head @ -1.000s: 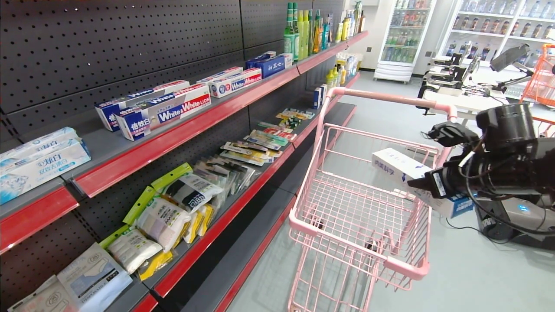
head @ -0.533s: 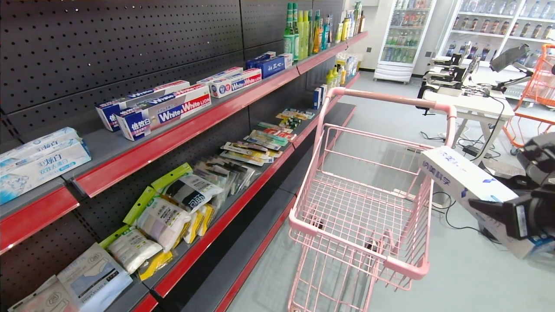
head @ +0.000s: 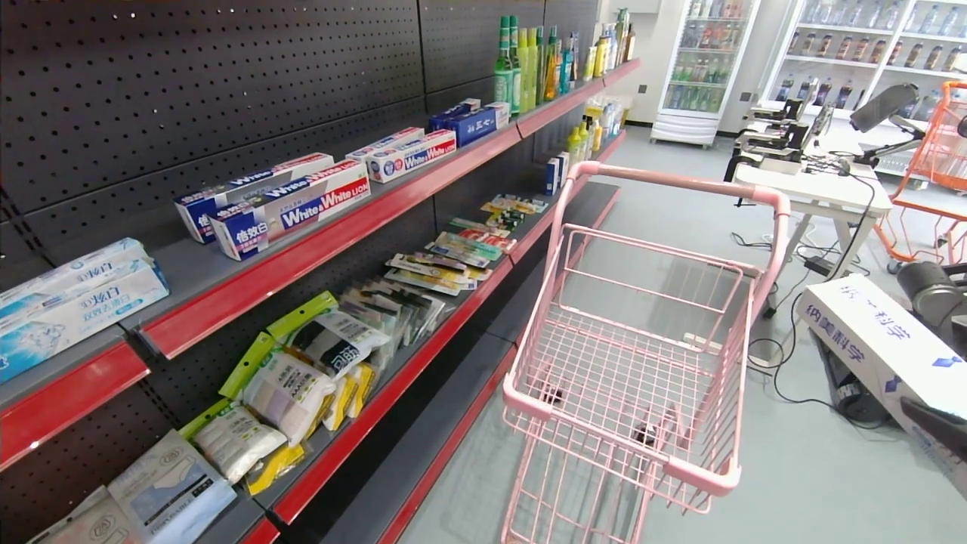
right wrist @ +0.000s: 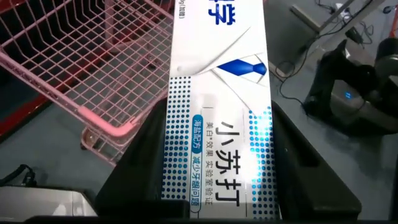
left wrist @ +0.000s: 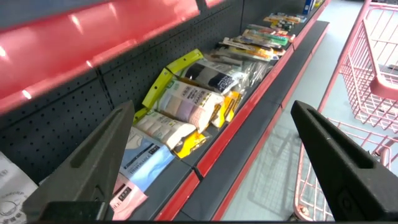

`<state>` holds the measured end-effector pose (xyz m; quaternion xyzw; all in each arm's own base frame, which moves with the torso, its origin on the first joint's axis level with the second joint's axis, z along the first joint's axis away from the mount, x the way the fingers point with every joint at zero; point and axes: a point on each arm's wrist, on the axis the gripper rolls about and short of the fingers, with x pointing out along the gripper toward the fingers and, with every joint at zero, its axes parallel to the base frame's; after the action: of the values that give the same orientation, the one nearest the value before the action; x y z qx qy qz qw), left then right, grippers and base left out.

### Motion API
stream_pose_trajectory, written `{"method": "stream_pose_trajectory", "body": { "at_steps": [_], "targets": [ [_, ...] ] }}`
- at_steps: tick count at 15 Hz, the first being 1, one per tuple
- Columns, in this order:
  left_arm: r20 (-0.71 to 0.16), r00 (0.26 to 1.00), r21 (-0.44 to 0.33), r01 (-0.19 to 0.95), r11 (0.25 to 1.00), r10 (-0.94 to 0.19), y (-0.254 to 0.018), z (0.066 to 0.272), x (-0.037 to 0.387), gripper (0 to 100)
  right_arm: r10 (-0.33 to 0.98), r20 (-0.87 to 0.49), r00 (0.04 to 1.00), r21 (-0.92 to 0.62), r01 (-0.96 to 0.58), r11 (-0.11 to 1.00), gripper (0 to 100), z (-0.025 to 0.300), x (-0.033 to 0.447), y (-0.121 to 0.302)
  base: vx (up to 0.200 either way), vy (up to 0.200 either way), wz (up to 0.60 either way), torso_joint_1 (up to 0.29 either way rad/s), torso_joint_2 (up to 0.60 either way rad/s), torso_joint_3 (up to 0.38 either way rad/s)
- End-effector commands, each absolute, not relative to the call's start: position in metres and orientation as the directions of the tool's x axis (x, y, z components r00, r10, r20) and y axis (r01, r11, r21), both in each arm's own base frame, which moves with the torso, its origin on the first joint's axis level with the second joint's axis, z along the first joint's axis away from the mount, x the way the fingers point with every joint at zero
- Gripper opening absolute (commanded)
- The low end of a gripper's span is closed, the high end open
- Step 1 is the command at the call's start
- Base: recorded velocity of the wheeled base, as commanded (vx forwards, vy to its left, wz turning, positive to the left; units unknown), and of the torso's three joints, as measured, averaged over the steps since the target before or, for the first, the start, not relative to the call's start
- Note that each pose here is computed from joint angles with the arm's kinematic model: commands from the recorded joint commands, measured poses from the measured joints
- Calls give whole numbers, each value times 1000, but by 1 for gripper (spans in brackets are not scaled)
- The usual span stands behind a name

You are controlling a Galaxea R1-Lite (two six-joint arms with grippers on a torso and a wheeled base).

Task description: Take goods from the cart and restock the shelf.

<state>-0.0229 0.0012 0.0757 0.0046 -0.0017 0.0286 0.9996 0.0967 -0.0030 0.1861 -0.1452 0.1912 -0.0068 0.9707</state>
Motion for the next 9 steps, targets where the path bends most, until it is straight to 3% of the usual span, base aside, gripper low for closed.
{"method": "stream_pose_trajectory", "body": {
  "at_steps": [1, 9],
  "targets": [
    [2, 998, 9, -58, 998, 58, 1, 76, -23, 100, -69, -329, 942, -294, -32, 955, 0, 189, 87, -3, 0, 0, 0, 212, -500, -281],
    [2, 998, 9, -58, 998, 58, 1, 76, -23, 100, -67, -300, 952, -304, -29, 952, 0, 211, 104, -3, 0, 0, 0, 256, -566, -315]
  ]
}}
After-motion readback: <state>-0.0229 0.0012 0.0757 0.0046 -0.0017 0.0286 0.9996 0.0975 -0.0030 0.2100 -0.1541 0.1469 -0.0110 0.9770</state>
